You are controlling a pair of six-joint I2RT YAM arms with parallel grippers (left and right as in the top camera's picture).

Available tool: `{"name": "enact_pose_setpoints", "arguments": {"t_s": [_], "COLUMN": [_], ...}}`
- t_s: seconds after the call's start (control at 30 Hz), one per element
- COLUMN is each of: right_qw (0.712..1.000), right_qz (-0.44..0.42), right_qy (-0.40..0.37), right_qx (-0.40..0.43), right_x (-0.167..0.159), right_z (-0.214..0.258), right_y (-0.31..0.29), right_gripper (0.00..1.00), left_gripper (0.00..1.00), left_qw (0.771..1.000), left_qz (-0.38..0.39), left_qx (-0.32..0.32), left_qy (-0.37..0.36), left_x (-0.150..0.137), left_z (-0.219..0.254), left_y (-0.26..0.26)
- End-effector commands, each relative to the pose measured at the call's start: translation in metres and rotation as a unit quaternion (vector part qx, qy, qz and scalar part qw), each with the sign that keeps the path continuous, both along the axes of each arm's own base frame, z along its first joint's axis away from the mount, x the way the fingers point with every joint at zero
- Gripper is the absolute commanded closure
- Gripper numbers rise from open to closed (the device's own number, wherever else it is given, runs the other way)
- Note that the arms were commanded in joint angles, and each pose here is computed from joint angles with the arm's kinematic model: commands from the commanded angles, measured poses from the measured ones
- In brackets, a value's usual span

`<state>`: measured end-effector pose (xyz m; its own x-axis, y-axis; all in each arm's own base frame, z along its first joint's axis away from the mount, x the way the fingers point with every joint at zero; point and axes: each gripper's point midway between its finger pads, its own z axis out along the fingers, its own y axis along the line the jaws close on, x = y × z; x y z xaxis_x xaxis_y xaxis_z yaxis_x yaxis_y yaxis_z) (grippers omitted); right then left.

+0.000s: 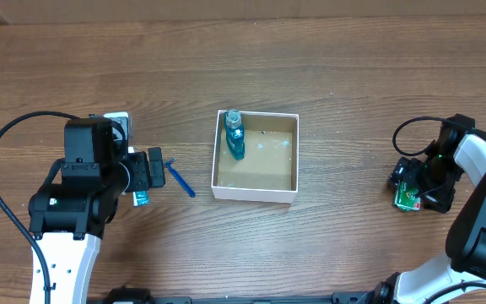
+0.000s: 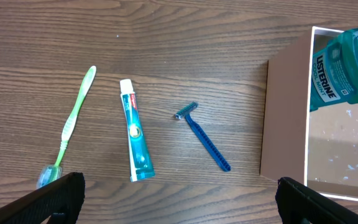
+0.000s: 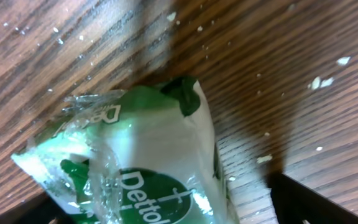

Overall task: Pack container
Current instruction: 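Move the right gripper to the green Dettol soap and grasp it, then place the soap into the box beside the bottle, release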

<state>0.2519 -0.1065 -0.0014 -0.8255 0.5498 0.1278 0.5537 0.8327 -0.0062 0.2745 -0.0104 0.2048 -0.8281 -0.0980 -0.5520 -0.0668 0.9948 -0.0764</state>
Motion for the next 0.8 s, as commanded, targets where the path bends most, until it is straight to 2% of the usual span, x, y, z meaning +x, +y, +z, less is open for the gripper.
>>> {"name": "enact_pose_setpoints", "arguments": {"t_s": [0.0,0.1,0.2,0.33,0.4,0.5,0.6,0.77], "right_qw": [1.000,1.000,1.000,1.000,1.000,0.999,0.999,0.984], "right_qz": [0.002,0.002,0.002,-0.001,-0.004,-0.021,-0.026,0.041], "right_qy": [-0.003,-0.003,-0.003,-0.005,-0.014,-0.023,-0.045,-0.171], "right_qx": [0.006,0.006,0.006,0.008,0.015,0.015,0.005,-0.025], "right_x": [0.000,0.000,0.000,0.001,0.006,0.022,0.044,0.094], "right_z": [-0.003,-0.003,-0.003,-0.003,0.000,0.020,0.061,0.171], "right_y": [0.003,0.003,0.003,0.003,0.005,0.003,0.002,0.040], "right_gripper": [0.24,0.38,0.48,0.52,0.67,0.70,0.68,0.68], "left_gripper": [0.00,0.00,0.00,0.00,0.00,0.00,0.00,0.00], "left_qw": [1.000,1.000,1.000,1.000,1.000,1.000,1.000,1.000], "left_qz": [0.003,0.003,0.003,0.003,0.003,0.003,0.003,0.003], "left_qx": [-0.008,-0.009,-0.009,-0.008,-0.008,-0.008,-0.008,-0.008], "left_qy": [-0.012,-0.012,-0.011,-0.011,-0.011,-0.011,-0.011,-0.011], "left_x": [0.004,0.004,0.004,0.004,0.004,0.004,0.004,0.004], "left_z": [0.008,0.008,0.008,0.008,0.008,0.008,0.008,0.008], "left_y": [-0.002,-0.002,-0.002,-0.002,-0.002,-0.002,-0.002,-0.002]}}
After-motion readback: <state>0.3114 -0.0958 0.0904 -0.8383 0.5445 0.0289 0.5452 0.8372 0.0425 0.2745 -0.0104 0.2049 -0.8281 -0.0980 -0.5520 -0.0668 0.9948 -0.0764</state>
